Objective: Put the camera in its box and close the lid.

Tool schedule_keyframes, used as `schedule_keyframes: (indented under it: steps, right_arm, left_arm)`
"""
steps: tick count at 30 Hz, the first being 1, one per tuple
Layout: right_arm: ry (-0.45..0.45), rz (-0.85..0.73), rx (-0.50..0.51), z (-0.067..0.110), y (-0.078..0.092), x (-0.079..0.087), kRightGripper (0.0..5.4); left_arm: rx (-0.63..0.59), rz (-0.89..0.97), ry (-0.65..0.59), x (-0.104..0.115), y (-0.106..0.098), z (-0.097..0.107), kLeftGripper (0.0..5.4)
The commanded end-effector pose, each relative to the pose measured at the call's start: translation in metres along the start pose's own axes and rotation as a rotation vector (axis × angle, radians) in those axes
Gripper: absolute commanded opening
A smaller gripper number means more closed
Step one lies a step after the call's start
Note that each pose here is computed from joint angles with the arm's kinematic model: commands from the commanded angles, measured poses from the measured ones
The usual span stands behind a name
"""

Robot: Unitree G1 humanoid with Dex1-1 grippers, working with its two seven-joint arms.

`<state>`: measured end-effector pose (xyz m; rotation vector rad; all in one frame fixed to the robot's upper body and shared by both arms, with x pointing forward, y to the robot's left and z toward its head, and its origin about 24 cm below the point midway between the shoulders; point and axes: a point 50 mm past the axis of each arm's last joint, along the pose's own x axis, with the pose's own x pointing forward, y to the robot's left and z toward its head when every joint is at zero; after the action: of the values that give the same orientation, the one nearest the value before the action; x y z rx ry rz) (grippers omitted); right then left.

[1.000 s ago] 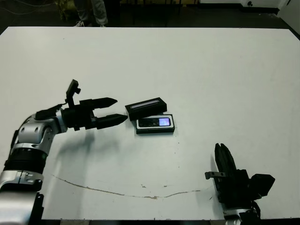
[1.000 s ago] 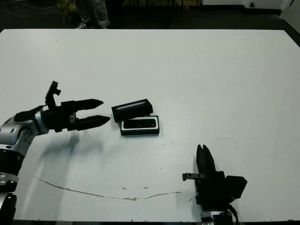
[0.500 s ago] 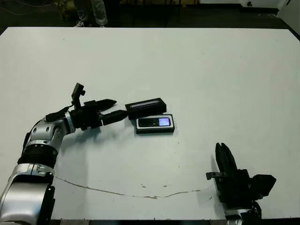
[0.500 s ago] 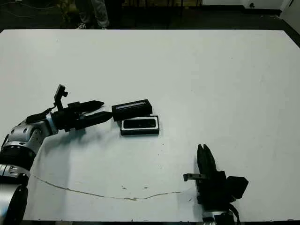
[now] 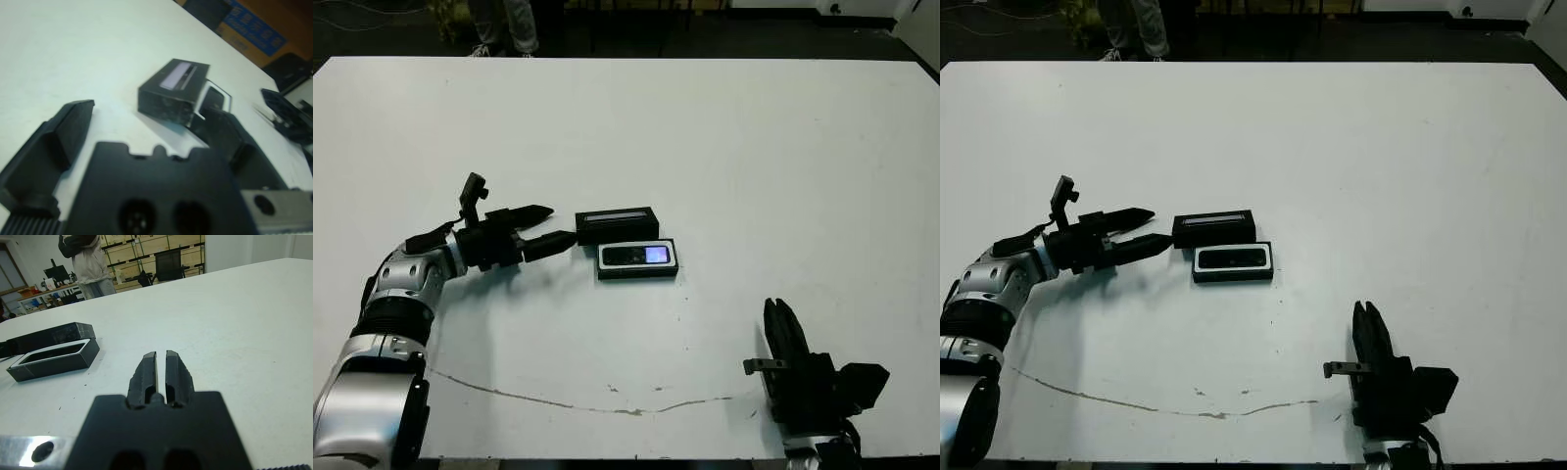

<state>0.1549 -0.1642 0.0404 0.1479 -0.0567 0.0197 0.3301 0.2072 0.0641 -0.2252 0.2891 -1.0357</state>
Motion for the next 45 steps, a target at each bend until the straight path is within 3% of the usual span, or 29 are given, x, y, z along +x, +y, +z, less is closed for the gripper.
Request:
schedule_keyframes:
  steps: [1,12,32,45]
  right_arm:
    - [0.068,-0.016,0.007,-0.012,-0.008,-0.007,0.0]
    - [0.083,-0.009,-0.001,-0.012,-0.012,-0.006,0.0]
    - [0.098,-0.031,-0.03,-0.005,-0.016,-0.006,0.0]
    - [0.103,-0.034,-0.032,-0.005,-0.019,-0.005,0.0]
  left_arm:
    - [-0.018,-0.007,0.011,-0.003,0.002,-0.007,5.39]
    - [-0.027,-0.073,-0.119,-0.006,0.006,0.007,5.39]
    - [0.084,-0.073,0.083,0.016,0.006,0.005,5.39]
    - [0.099,-0.146,0.083,0.022,0.002,0.01,5.39]
